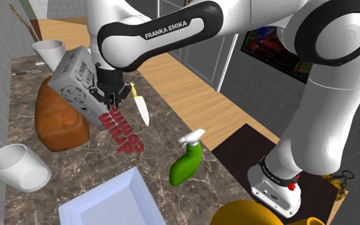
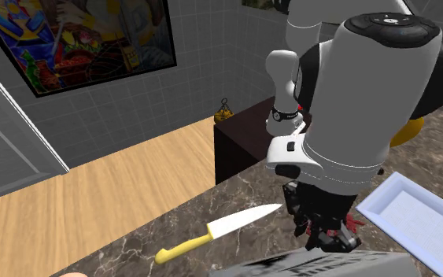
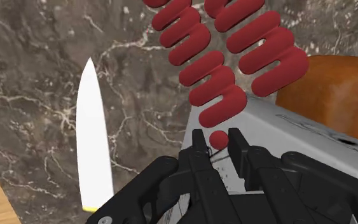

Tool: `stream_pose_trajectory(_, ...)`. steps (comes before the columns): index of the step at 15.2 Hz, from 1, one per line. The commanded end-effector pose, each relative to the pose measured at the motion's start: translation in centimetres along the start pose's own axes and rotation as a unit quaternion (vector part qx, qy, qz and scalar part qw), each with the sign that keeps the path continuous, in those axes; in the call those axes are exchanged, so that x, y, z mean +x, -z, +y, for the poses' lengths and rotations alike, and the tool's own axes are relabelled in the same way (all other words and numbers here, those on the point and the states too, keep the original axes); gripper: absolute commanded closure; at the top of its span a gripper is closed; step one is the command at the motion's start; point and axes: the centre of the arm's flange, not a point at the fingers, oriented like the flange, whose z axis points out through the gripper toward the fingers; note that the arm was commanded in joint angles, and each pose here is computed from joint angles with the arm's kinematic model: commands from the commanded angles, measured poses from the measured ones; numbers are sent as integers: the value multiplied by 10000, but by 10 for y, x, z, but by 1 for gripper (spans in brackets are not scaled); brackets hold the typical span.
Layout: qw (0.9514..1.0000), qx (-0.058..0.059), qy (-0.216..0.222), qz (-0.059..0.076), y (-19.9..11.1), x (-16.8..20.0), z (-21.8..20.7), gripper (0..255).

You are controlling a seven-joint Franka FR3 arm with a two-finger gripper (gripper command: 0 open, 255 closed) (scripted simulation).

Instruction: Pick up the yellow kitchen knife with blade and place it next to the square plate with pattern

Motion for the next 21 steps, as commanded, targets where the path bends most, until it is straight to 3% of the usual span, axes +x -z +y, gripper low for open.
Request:
stream_pose_trajectory(1,10000,-17,47,-45,-7,-30,-16,255)
stream_pose_trajectory(6,10000,-17,47,-45,-9,-85,-44,255)
stream_pose_trajectory(21,10000,-17,47,-45,-87,-87,-35,255)
